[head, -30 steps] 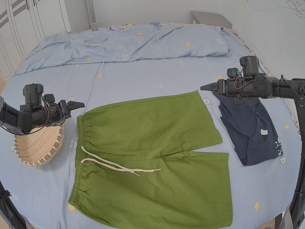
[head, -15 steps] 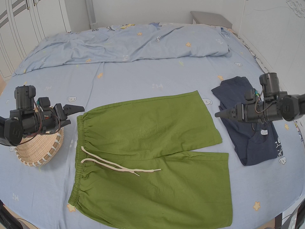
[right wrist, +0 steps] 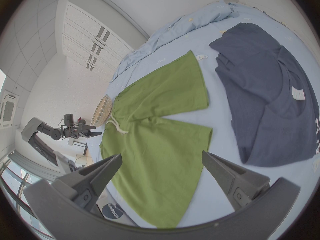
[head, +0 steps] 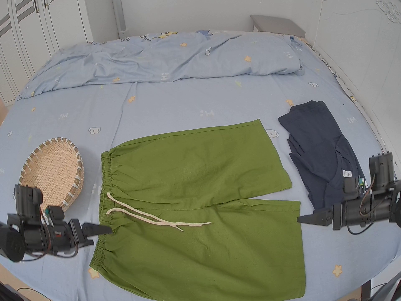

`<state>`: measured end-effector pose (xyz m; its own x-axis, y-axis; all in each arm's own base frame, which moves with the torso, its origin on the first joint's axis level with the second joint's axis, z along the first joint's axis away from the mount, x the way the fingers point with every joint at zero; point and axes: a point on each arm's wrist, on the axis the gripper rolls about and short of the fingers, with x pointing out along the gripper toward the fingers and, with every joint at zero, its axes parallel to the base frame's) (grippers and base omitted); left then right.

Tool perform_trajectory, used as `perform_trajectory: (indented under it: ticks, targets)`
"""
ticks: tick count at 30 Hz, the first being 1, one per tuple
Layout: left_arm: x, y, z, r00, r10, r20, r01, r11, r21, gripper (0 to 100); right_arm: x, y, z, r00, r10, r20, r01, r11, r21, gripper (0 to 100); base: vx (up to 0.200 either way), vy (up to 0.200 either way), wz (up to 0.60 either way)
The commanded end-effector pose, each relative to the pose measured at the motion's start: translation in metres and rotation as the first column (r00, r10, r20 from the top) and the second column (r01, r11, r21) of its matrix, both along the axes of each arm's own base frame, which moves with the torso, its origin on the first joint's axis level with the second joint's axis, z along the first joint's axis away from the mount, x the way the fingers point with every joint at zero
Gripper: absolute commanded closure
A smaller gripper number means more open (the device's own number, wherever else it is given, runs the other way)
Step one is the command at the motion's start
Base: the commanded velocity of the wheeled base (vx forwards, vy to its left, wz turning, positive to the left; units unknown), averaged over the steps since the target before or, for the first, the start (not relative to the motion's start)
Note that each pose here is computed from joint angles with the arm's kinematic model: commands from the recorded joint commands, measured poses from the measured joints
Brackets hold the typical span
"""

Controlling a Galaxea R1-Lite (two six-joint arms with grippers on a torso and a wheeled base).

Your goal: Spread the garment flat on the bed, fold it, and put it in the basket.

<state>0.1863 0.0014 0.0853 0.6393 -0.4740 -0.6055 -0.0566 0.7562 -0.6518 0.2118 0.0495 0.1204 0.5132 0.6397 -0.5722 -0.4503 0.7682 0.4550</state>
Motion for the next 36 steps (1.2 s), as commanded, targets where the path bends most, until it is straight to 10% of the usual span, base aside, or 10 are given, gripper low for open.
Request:
perform_trajectory:
  ticks: [1, 21, 33, 34, 36]
  targets:
    - [-0.052, -0.001, -0.025, 0.996, -0.02, -0.083, 0.021, 1.0, 0.019, 0, -0.046, 0.0, -0.005, 0.998, 0.054, 0.04, -0.055, 0.998, 0.02, 0, 0.0, 0.0, 0.0]
    - [-0.036, 0.01, -0.054, 0.974, -0.064, -0.215, 0.072, 0.997, 0.031, 0, -0.049, 0.006, -0.009, 0.996, 0.09, 0.02, -0.09, 0.996, 0.016, 0, 0.0, 0.0, 0.0]
    - [-0.023, 0.012, -0.056, 0.983, -0.107, -0.146, 0.106, 0.994, -0.02, 0, -0.049, 0.005, -0.009, 0.996, 0.087, 0.022, -0.087, 0.996, 0.016, 0, 0.0, 0.0, 0.0]
    - [-0.023, 0.012, -0.056, 0.984, -0.106, -0.145, 0.104, 0.994, -0.02, 100, -0.049, 0.005, -0.009, 0.996, 0.085, 0.02, -0.086, 0.996, 0.016, 0, 0.0, 0.0, 0.0]
    - [-0.023, 0.013, -0.056, 0.984, -0.105, -0.142, 0.104, 0.994, -0.018, 100, -0.048, 0.005, -0.009, 0.996, 0.085, 0.02, -0.085, 0.996, 0.017, 0, 0.0, 0.0, 0.0]
